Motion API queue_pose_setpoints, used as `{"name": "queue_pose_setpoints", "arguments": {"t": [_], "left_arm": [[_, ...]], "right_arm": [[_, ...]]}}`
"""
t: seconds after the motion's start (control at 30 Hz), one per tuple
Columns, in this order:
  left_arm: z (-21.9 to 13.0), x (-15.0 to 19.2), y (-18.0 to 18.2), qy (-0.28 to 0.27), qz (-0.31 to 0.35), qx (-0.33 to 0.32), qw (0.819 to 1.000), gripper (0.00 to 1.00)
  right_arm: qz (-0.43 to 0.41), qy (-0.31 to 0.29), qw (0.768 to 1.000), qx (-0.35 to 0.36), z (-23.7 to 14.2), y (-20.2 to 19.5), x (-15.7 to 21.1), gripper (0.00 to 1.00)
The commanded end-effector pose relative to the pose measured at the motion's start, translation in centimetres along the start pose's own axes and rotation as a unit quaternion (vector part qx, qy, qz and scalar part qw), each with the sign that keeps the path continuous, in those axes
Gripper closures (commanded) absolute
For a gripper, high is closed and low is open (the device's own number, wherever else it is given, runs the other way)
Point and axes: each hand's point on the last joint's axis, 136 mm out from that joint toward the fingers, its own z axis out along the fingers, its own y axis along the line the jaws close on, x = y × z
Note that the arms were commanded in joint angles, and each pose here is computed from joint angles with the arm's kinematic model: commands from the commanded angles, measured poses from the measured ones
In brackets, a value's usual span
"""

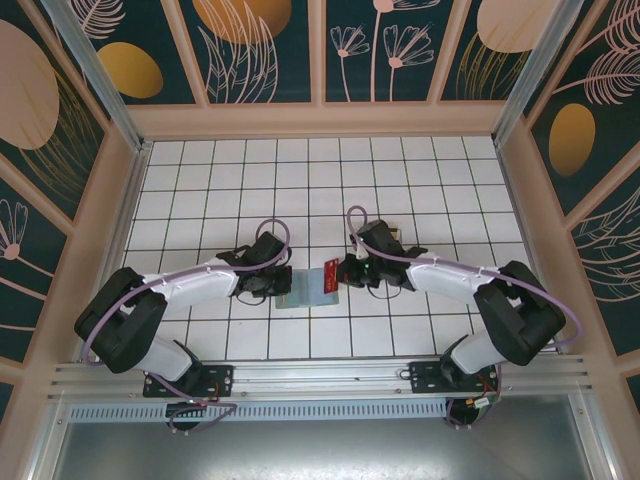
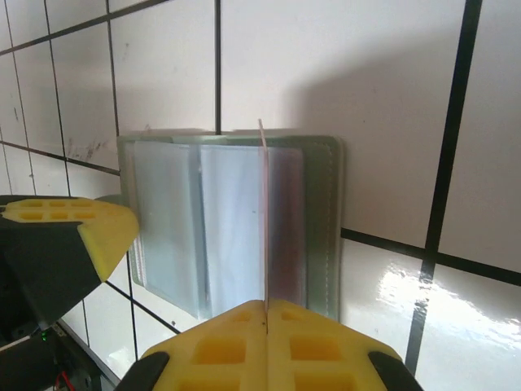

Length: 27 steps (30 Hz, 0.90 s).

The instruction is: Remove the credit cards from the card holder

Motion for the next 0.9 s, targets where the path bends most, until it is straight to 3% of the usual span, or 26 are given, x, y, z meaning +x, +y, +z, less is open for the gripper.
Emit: {"name": "queue_pose_setpoints", "arguments": {"t": [0.0,0.2,0.37,0.57,0.67,0.77,0.87], "left_arm": [[-1.9,-2.2,-1.5,-0.035,0.005,0.013,0.999,0.85],[-4.3,-4.6,-3.4,-0.083,0.007,0.039,0.996,0.39],[-6.3,-6.0,-4.3,-0.123,0.010,0.056,0.991,0.02],[-7.8,-6.5,-4.3,-0.155,0.022,0.064,0.986,0.02],[-8.1,-6.4,-4.1,-0.165,0.023,0.069,0.984,0.01],[-8.2,-6.3,-3.9,-0.169,0.023,0.069,0.983,0.02],[-8.1,-6.2,-3.6,-0.169,0.024,0.063,0.983,0.02]], "right_arm": [[-0.068,-0.023,0.996,0.046,-2.9,1.0,-2.2,1.00],[-0.189,-0.050,0.971,0.135,-7.2,2.0,-5.6,1.00],[-0.333,-0.052,0.920,0.201,-10.3,2.0,-7.3,1.00],[-0.478,-0.054,0.836,0.265,-12.9,1.0,-8.2,1.00],[-0.539,-0.025,0.788,0.297,-13.6,-0.3,-8.0,1.00],[-0.575,0.020,0.760,0.303,-13.2,-1.7,-6.7,1.00],[-0.593,0.056,0.747,0.296,-12.6,-3.0,-5.1,1.00]]}}
